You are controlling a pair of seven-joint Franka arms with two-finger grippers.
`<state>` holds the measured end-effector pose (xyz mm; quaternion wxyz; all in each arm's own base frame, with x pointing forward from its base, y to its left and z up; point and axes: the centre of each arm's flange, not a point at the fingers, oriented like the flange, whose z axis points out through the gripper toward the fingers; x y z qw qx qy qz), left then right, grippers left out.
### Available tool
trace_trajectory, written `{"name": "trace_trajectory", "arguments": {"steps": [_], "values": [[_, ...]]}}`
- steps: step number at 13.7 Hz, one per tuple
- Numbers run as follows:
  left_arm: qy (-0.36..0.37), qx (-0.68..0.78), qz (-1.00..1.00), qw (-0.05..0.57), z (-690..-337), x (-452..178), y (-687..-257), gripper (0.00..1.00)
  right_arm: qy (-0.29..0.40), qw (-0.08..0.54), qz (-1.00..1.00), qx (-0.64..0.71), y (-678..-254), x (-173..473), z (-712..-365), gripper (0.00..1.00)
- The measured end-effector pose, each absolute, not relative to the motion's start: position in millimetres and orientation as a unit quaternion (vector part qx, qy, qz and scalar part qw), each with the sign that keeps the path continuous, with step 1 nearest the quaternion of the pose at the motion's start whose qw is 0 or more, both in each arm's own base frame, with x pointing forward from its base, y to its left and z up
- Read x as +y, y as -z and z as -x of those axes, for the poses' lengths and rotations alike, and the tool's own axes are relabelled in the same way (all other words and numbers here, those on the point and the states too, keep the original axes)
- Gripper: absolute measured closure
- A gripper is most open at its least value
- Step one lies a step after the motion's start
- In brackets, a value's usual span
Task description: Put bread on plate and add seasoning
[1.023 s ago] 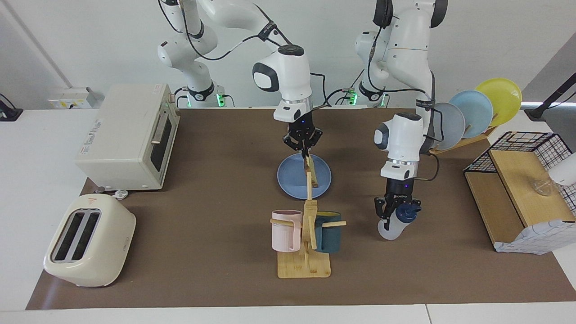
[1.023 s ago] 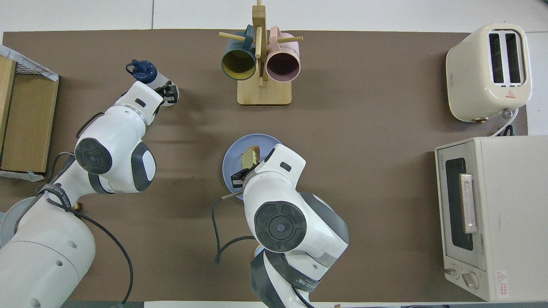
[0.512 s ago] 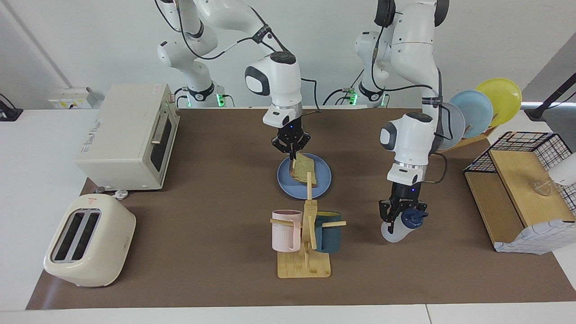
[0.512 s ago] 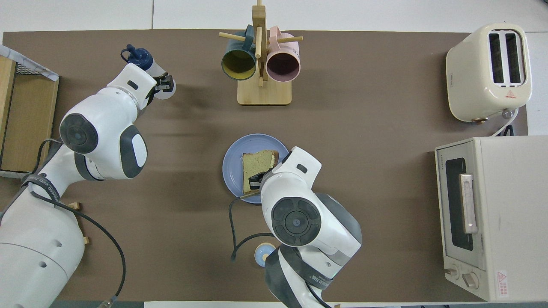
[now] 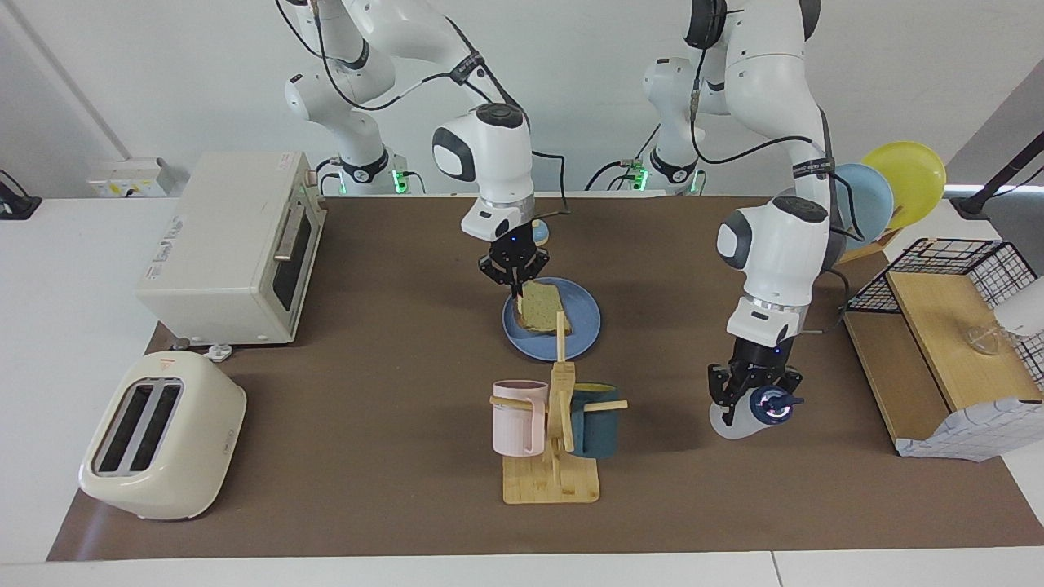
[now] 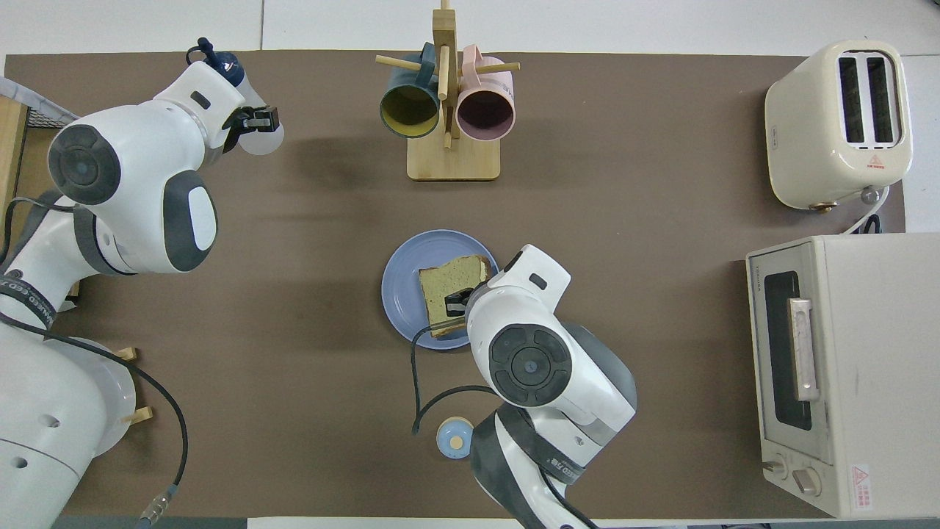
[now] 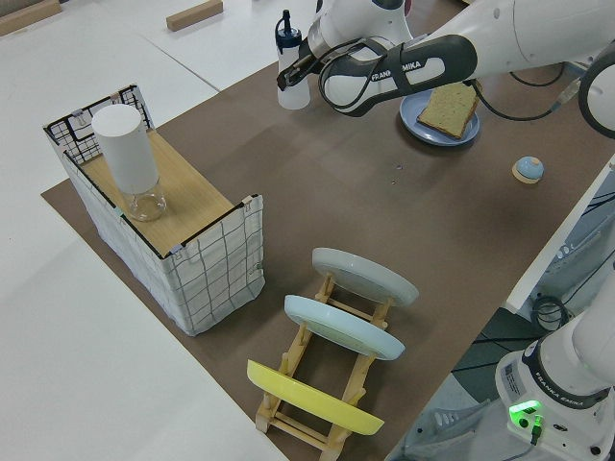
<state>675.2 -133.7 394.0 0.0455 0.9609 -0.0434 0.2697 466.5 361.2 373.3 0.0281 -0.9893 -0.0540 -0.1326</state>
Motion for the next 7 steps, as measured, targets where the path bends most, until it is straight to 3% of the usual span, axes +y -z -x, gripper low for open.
{"name": "trace_trajectory", "arguments": {"steps": [7], "values": [[-0.239, -0.093, -0.966, 0.024, -687.6, -111.1, -415.2, 0.52, 0.126, 0.027, 0.991, -0.027, -361.8, 348.0, -459.9, 0.93]]}}
